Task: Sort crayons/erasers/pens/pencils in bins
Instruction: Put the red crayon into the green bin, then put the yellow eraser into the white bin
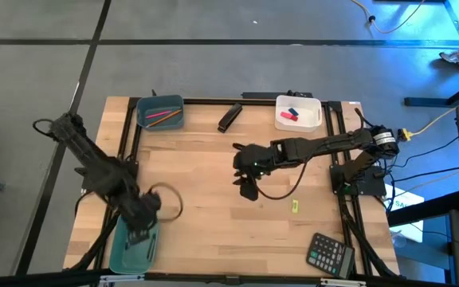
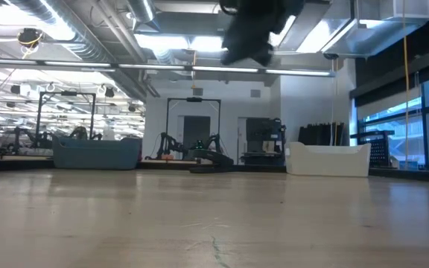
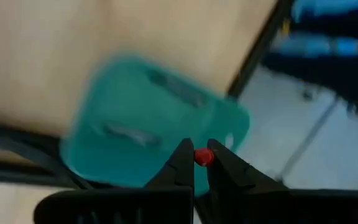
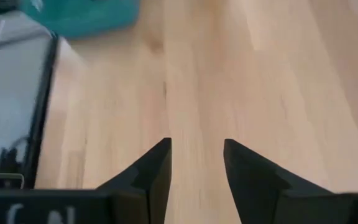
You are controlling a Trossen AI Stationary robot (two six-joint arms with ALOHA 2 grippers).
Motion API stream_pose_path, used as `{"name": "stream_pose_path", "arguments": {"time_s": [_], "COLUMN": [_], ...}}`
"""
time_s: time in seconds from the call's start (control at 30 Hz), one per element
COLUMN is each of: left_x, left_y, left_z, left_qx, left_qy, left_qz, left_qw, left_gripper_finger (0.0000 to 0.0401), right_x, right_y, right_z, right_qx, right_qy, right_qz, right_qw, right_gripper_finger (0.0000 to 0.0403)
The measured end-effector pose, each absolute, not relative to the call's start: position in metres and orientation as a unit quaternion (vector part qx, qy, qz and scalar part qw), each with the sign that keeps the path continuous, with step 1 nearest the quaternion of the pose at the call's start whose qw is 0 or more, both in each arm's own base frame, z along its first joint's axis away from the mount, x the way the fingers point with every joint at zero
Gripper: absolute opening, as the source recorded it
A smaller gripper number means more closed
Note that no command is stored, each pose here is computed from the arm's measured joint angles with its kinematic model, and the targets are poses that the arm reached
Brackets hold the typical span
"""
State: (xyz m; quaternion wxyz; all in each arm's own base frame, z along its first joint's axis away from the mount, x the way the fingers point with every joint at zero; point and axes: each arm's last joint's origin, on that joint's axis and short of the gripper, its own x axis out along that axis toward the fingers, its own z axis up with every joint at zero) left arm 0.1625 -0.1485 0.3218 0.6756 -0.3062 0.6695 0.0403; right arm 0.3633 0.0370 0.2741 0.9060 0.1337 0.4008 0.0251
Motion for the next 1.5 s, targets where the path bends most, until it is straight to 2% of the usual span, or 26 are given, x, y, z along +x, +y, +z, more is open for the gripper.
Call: {"name": "stream_pose_path", "arguments": {"time_s": [0.17,0.43,0.6,0.93,1.3,1.43,1.5], "left_x": [0.153,0.144,0.132,0.124,0.123,0.123,0.126], "left_y": [-0.169,-0.169,-0.159,-0.151,-0.150,-0.151,-0.154], "left_z": [0.267,0.196,0.169,0.149,0.148,0.149,0.155], "left_qx": [-0.351,-0.415,-0.427,-0.440,-0.439,-0.442,-0.447], "left_qy": [0.706,0.716,0.739,0.742,0.743,0.747,0.753], "left_qz": [0.031,0.063,0.104,0.143,0.146,0.147,0.137], "left_qw": [0.614,0.558,0.511,0.485,0.484,0.474,0.463], "left_gripper_finger": [0.0014,0.0014,0.0014,0.0017,0.0100,0.0113,0.0114], "right_x": [0.353,0.350,0.350,0.343,0.332,0.332,0.327], "right_y": [0.041,0.047,0.046,0.048,0.049,0.049,0.048], "right_z": [0.262,0.255,0.255,0.251,0.246,0.246,0.242], "right_qx": [0.127,0.121,0.121,0.112,0.074,0.067,0.044], "right_qy": [0.449,0.459,0.459,0.487,0.529,0.530,0.536], "right_qz": [-0.039,-0.036,-0.038,-0.069,-0.105,-0.110,-0.140], "right_qw": [0.884,0.879,0.879,0.863,0.839,0.838,0.832], "right_gripper_finger": [0.0149,0.0149,0.0149,0.0149,0.0149,0.0149,0.0149]}}
